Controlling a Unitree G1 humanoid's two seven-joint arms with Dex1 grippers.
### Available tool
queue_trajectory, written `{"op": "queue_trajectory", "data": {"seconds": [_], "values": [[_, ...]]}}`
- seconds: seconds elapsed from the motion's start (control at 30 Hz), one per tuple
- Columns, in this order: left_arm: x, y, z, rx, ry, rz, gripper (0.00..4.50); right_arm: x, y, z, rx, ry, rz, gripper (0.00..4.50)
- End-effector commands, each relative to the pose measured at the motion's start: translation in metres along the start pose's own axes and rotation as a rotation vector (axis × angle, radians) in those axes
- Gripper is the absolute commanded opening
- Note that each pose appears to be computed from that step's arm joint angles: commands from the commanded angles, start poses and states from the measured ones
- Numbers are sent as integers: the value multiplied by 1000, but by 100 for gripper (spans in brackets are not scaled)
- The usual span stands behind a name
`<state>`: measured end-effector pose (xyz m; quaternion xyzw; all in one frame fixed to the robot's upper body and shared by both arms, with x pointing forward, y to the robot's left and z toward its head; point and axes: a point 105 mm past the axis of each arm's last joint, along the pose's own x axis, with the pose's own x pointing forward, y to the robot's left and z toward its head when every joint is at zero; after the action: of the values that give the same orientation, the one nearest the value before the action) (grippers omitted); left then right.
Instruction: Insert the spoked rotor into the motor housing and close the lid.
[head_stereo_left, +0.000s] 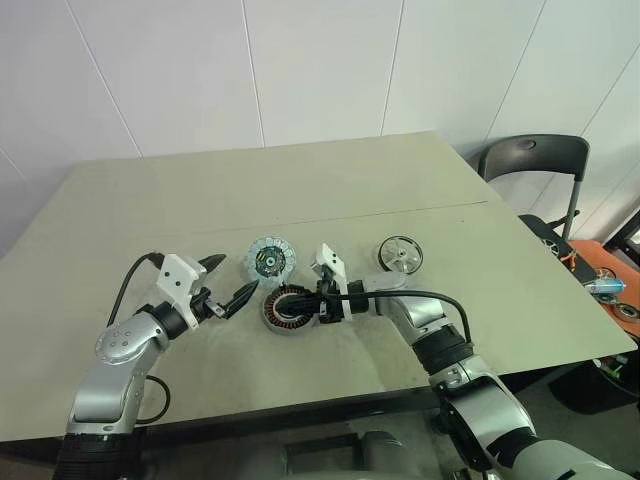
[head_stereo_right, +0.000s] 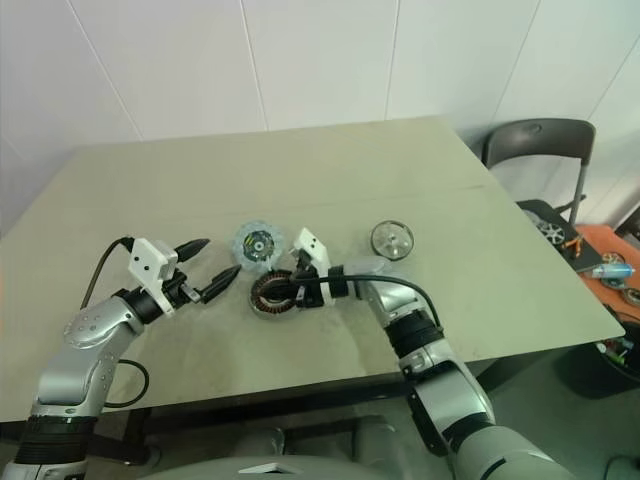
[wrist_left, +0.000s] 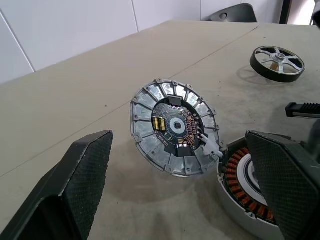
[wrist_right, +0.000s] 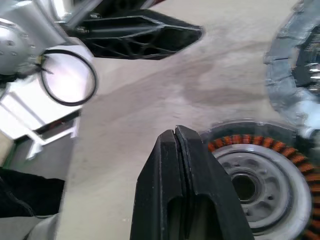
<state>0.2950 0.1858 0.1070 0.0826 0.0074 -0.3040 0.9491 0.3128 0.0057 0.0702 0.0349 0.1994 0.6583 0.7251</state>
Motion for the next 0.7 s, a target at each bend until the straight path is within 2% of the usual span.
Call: {"op": "queue_trajectory", "data": {"seconds": [0.03,0.1,0.23,0.43,0.57,0.7], "values": [[0,0,14,43,-35,-14,450,-8,-1,12,-41,-21,12,3],[0,1,14,44,-34,-14,450,-10,2,7,-45,11,28,3],[0,0,15,44,-35,-18,450,-10,-23,-5,-103,82,-136,3],[1,-1,14,40,-35,-20,450,-13,-13,-5,-98,64,-67,3],[4,-5,13,30,-41,-20,450,-25,-16,20,-60,-73,-78,3],[7,-10,10,11,-53,-17,450,-61,-52,59,74,-315,-297,3]]}}
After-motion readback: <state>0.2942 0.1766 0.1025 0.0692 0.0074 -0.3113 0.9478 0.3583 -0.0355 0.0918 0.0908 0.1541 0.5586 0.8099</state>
